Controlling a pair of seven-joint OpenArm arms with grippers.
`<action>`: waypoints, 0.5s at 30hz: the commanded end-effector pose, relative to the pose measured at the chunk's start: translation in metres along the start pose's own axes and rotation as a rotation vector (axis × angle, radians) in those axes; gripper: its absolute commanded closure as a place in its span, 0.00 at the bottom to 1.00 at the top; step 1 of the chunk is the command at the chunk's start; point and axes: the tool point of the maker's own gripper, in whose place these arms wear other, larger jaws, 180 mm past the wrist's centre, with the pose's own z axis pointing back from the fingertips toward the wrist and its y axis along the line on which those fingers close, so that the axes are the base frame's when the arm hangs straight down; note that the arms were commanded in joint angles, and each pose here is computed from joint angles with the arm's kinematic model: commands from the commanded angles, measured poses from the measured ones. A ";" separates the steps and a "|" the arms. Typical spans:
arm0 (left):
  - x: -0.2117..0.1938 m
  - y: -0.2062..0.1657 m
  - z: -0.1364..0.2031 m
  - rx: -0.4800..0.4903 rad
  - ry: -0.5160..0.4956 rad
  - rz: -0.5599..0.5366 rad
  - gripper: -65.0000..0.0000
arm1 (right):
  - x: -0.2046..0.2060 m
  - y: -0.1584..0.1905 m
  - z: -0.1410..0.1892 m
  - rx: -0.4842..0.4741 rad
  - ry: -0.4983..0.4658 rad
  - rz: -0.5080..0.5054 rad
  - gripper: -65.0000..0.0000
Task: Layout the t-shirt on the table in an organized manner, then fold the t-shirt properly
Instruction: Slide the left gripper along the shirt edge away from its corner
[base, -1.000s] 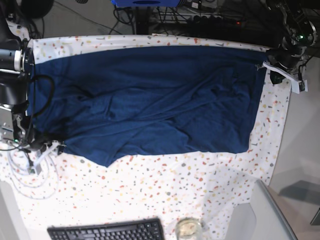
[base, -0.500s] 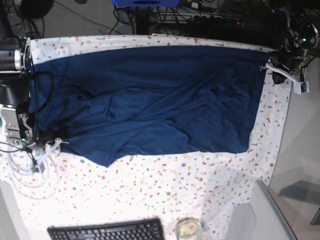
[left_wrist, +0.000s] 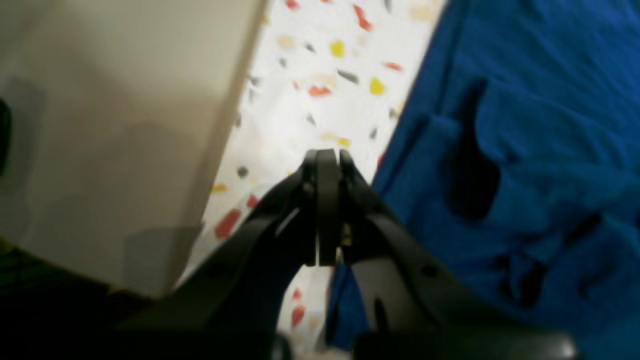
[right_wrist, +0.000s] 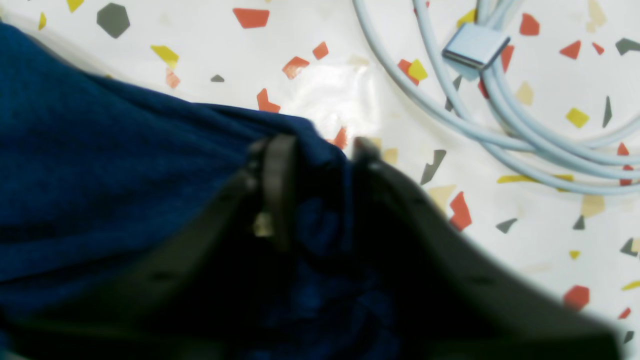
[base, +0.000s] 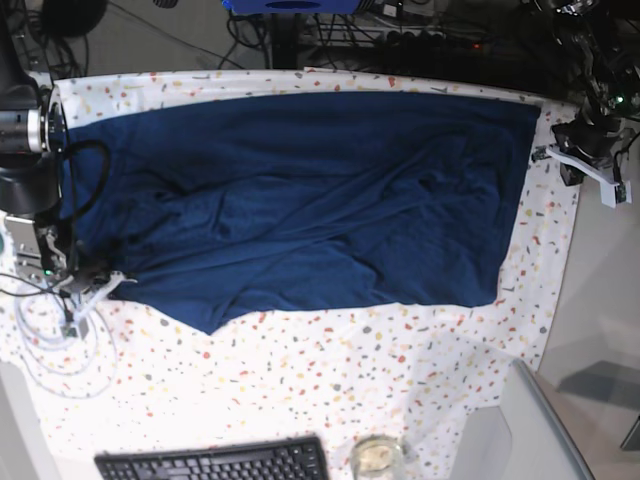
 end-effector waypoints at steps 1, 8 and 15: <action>0.022 -0.001 -0.002 -0.009 -0.060 -0.003 1.00 | 0.017 -0.007 0.003 -0.014 -0.025 0.008 1.00; 0.056 -0.002 -0.046 0.015 -0.030 -0.053 0.93 | 0.015 -0.007 0.003 -0.012 -0.006 0.010 1.00; 0.083 -0.019 -0.091 -0.049 0.004 0.045 0.25 | 0.014 -0.007 0.003 -0.012 -0.004 0.011 1.00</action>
